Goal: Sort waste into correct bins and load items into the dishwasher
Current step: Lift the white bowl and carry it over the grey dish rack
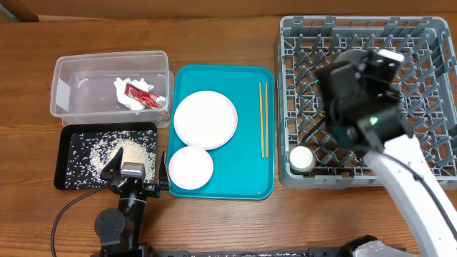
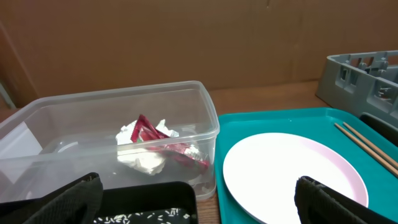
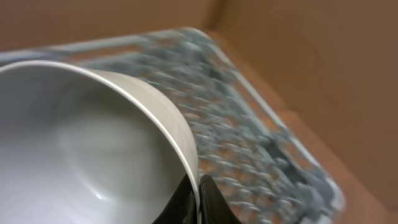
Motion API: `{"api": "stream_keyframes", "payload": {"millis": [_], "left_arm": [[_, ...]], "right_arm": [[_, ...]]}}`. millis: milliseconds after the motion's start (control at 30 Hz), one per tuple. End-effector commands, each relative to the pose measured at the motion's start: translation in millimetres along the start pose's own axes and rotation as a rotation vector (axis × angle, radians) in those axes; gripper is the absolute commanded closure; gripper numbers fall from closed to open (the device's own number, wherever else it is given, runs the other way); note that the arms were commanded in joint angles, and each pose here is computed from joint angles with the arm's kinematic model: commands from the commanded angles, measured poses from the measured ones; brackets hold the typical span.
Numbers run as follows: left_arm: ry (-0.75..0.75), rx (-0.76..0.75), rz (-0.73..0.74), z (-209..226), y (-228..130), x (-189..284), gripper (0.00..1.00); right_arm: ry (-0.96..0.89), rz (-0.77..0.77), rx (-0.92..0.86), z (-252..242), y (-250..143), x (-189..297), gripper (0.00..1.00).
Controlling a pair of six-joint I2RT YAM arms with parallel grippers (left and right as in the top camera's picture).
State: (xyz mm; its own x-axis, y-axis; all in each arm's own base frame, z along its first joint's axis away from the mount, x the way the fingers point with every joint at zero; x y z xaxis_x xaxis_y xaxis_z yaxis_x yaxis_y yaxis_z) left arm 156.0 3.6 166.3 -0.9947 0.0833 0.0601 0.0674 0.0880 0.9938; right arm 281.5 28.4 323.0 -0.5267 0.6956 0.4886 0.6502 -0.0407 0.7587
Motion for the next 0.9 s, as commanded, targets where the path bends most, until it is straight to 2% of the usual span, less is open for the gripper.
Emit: {"api": "stream_keyframes", "payload": {"millis": [0, 233, 467, 600, 867], "left_arm": [[-0.002, -0.009, -0.006, 0.2, 0.0, 0.4, 0.00], [-0.002, -0.009, -0.006, 0.2, 0.0, 0.4, 0.00], [-0.002, -0.009, -0.006, 0.2, 0.0, 0.4, 0.00], [-0.002, -0.009, -0.006, 0.2, 0.0, 0.4, 0.00], [-0.002, -0.008, -0.006, 0.2, 0.0, 0.4, 0.00]], "right_arm": [[-0.102, 0.102, -0.046, 1.7, -9.6, -40.1, 0.96], [-0.205, 0.213, 0.047, 32.2, -28.2, -98.4, 0.96], [-0.213, 0.257, 0.167, 65.6, -47.9, -117.9, 0.96], [-0.201, 0.220, 0.205, 76.0, -47.8, -105.2, 0.96], [-0.363, 0.055, 0.216, 68.9, -28.1, -96.2, 0.96]]}}
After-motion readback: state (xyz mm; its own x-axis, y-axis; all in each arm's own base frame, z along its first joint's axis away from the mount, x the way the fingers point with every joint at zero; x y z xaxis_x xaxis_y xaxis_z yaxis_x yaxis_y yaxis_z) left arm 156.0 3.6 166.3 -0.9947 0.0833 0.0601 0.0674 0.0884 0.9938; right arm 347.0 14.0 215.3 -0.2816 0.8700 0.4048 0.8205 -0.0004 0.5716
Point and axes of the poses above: each gripper's point midway between its finger pads, its own x axis back along the fingers, its own z axis along the line the jaws close on, y = z × x, the point moved 9 cm from there along x, back along the fingers, and after that the axes turned 8 degrees about x, right-handed, at the moved point
